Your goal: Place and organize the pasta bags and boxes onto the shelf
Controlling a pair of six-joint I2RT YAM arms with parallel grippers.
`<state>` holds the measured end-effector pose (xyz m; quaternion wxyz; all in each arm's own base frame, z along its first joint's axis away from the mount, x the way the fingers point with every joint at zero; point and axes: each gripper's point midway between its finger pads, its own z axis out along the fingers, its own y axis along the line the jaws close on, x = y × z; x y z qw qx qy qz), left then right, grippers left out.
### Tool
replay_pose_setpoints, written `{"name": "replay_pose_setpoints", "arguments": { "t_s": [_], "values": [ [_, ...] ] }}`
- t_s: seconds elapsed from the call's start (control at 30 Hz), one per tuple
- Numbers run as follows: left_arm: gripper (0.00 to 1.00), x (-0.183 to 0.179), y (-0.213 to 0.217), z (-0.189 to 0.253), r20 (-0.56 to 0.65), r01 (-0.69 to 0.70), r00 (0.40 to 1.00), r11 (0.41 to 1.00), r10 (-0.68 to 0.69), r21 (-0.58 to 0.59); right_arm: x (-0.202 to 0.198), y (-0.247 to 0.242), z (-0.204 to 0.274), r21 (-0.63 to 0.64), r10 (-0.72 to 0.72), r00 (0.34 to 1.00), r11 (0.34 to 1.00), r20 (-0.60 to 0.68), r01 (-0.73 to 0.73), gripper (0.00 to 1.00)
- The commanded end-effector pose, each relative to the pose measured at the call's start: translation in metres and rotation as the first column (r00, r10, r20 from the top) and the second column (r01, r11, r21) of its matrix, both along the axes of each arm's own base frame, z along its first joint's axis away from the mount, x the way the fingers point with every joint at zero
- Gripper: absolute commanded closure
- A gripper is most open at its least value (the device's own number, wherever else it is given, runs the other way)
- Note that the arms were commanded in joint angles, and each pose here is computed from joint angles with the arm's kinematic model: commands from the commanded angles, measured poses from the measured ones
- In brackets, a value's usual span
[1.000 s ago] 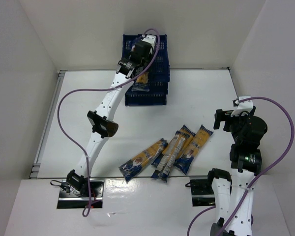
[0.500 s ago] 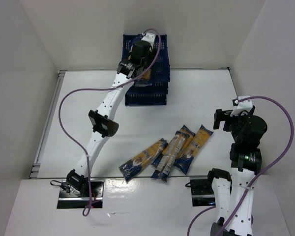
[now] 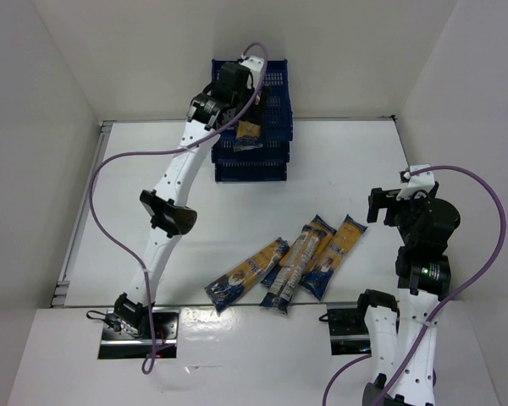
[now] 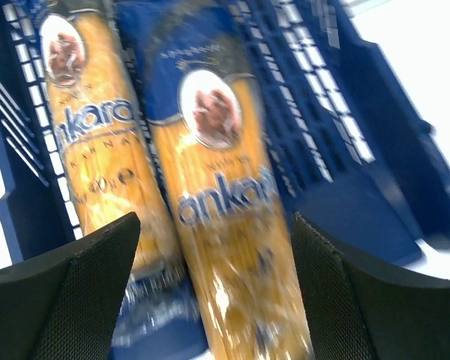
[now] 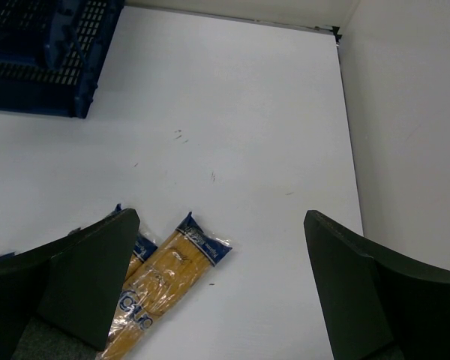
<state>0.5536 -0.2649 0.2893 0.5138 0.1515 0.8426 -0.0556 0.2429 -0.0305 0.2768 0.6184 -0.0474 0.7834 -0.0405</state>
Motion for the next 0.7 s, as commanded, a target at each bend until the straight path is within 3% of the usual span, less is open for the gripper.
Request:
{"name": "replay_pose_setpoints", "arguments": {
  "t_s": [0.0, 0.43, 0.67],
  "values": [
    [0.13, -0.029, -0.005, 0.039, 0.005, 0.113, 0.994, 0.992, -0.113, -0.058, -0.001, 0.000, -0.001, -0.005, 0.007, 1.000, 1.000, 0.004, -0.007, 0.00],
    [0.20, -0.054, -0.004, 0.008, -0.144, 0.143, 0.979, 0.990, -0.144, -0.020, -0.003, 0.001, 0.003, -0.011, 0.007, 1.000, 1.000, 0.021, -0.007, 0.00],
    [0.21, -0.054, -0.008, 0.003, -0.159, 0.152, 0.975, 0.988, -0.155, -0.034, -0.003, 0.001, 0.003, -0.011, 0.007, 1.000, 1.000, 0.021, -0.007, 0.00]
  ]
}}
